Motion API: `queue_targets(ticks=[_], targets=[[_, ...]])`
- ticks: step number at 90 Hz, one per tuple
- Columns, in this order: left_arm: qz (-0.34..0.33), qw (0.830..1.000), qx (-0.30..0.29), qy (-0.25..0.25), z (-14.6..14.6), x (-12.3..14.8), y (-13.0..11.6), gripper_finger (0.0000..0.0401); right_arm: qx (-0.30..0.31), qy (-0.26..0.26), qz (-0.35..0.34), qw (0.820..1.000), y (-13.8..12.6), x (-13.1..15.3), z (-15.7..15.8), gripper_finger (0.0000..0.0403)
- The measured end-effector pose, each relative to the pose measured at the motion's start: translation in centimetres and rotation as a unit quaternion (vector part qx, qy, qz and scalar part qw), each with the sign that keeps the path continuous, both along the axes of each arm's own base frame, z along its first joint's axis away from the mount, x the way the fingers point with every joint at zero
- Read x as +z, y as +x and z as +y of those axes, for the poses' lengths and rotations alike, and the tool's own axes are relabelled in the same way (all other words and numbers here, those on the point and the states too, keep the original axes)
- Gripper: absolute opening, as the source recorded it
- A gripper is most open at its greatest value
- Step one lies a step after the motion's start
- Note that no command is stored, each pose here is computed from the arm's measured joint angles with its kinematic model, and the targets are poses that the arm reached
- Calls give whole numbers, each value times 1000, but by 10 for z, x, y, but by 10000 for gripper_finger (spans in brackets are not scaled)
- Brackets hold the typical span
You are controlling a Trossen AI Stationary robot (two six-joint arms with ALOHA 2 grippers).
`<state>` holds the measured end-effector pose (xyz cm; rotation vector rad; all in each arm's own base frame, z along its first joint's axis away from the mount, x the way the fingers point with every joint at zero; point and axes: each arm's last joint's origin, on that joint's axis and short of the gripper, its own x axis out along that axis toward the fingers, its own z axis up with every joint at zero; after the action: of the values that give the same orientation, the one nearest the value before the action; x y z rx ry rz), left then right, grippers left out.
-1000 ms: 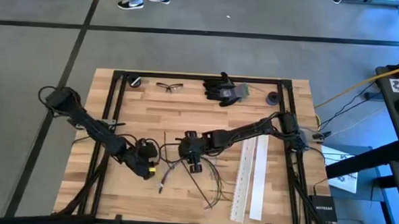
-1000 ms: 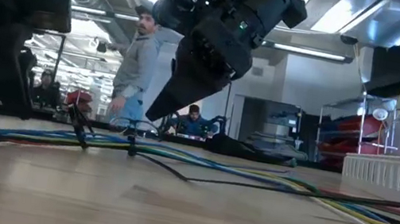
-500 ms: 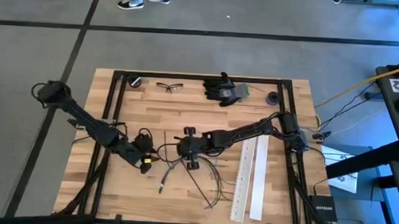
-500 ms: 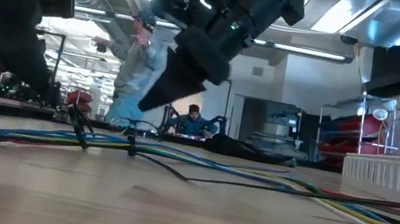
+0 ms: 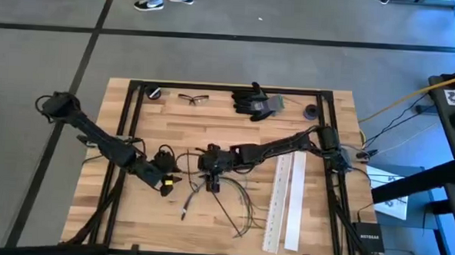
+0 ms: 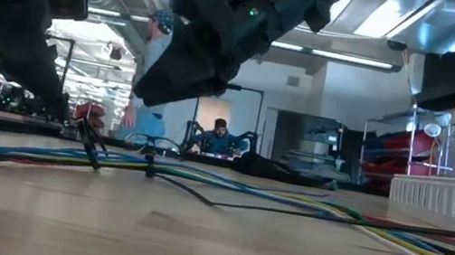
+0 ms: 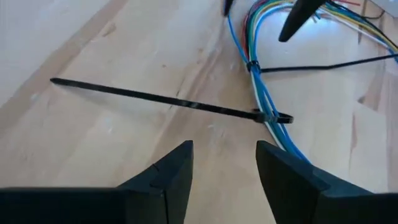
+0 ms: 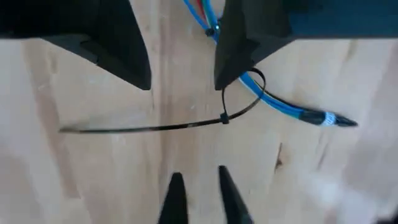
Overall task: Ziptie cables
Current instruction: Wrap the zip tie on the cables
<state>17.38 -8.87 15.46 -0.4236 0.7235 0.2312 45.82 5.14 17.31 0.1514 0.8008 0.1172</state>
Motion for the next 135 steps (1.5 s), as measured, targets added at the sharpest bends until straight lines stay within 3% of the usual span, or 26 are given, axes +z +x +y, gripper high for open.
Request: queue_targets(ticks=[11,21,56,72,90,111,135], targets=[[1,1000,-2,0,0,0,0,159,9,39,6,999,4,9,-15,226],[-6,1000,-1,-6,0,3,-1,159,5,42,9,999,4,9,-23,238],[-15,999,25,-19,0,3,-1,159,-9,26,19,999,3,8,-23,223],[-58,994,36,-85,-6,-10,-10,159,-1,35,45,998,-1,4,-26,203],[-145,973,93,-155,-6,-26,-26,159,-8,18,41,999,-2,-3,-33,194],[-148,959,158,-185,5,-36,-25,159,-3,21,26,999,-2,-9,-32,194],[-132,951,209,-186,16,-47,-18,159,-3,22,24,999,0,-14,-32,195]])
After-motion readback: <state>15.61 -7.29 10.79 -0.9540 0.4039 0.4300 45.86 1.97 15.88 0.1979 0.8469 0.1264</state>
